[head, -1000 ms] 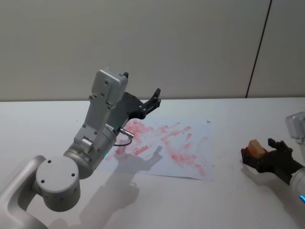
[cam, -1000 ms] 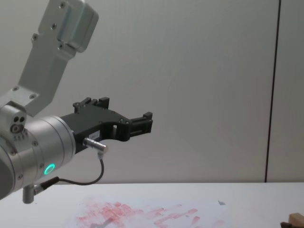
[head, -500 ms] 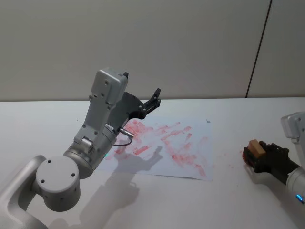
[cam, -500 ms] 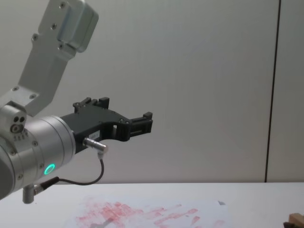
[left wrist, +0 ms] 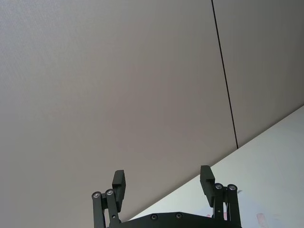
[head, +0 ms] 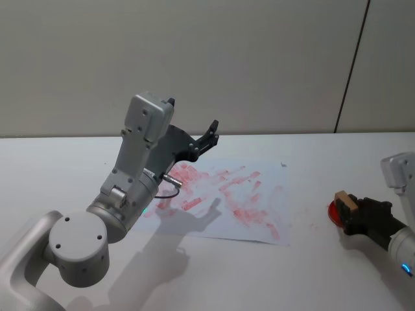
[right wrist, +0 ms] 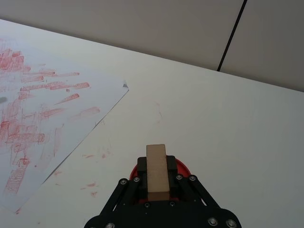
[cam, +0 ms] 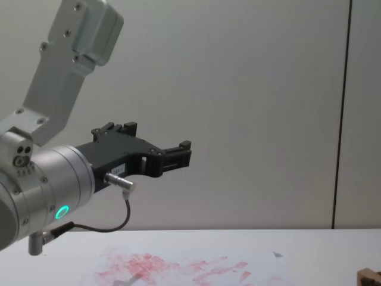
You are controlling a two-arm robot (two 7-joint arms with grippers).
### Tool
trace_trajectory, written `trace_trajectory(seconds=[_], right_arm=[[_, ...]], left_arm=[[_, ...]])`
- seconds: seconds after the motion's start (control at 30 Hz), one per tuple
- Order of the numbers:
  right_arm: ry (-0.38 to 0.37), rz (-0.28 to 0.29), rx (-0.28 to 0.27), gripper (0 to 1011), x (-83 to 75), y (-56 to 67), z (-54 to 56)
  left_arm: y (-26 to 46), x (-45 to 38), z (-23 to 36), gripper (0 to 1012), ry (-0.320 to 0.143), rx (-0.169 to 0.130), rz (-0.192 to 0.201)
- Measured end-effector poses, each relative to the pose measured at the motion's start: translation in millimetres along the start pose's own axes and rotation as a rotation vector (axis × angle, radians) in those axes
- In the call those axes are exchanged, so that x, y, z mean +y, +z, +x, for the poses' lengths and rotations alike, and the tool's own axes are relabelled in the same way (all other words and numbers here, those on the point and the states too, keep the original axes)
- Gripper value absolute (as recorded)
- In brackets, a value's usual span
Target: Use the one hand to pick up the stamp and affix it onto the A4 paper.
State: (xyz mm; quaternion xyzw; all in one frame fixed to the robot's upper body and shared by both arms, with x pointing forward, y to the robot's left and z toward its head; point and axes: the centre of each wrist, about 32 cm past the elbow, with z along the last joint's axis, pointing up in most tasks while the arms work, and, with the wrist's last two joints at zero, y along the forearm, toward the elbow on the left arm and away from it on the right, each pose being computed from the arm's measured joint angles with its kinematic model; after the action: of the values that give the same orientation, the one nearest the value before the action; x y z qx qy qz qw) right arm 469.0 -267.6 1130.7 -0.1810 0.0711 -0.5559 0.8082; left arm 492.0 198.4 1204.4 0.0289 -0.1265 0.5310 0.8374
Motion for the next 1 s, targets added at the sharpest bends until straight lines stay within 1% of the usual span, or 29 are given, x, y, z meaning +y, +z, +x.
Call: trace_trajectory(seconds=[0.13, 0.23, 0.33, 0.43, 0.53, 0.57, 0.67, 0.77, 0.8, 0.87, 0.97, 1.0], right_arm=[[0.001, 0.004, -0.001, 220, 0.1, 0.6, 0.2], [0.006, 0.022, -0.002, 220, 0.0, 3.3, 0.7], [0.023, 0.061, -0.002, 219, 0.2, 10.4, 0.8], [0.037, 0.088, 0.001, 220, 0.7, 15.5, 0.5], [0.072, 0.133, 0.006, 220, 2.7, 25.9, -1.0], [0.072, 0.133, 0.006, 220, 2.7, 25.9, -1.0], [0.117, 0.171, 0.013, 220, 6.5, 36.1, -4.9], [0.145, 0.188, 0.018, 219, 9.4, 41.7, -7.8], [0.164, 0.198, 0.021, 220, 11.5, 45.4, -10.0], [0.185, 0.204, 0.026, 220, 14.6, 49.2, -12.9], [0.236, 0.200, 0.040, 220, 22.1, 55.4, -20.1], [0.236, 0.200, 0.040, 220, 22.1, 55.4, -20.1]], left_arm=[[0.0, 0.0, 0.0, 1001, 0.000, 0.000, 0.000], [0.0, 0.0, 0.0, 1001, 0.000, 0.000, 0.000], [0.0, 0.0, 0.0, 1002, 0.000, 0.000, 0.000], [0.0, 0.0, 0.0, 1002, 0.000, 0.000, 0.000], [0.0, 0.0, 0.0, 1001, 0.000, 0.000, 0.000], [0.0, 0.0, 0.0, 1001, 0.000, 0.000, 0.000], [0.0, 0.0, 0.0, 1002, 0.000, 0.000, 0.000], [0.0, 0.0, 0.0, 1001, 0.000, 0.000, 0.000], [0.0, 0.0, 0.0, 1002, 0.000, 0.000, 0.000], [0.0, 0.0, 0.0, 1001, 0.000, 0.000, 0.000], [0.0, 0.0, 0.0, 1001, 0.000, 0.000, 0.000], [0.0, 0.0, 0.0, 1001, 0.000, 0.000, 0.000]])
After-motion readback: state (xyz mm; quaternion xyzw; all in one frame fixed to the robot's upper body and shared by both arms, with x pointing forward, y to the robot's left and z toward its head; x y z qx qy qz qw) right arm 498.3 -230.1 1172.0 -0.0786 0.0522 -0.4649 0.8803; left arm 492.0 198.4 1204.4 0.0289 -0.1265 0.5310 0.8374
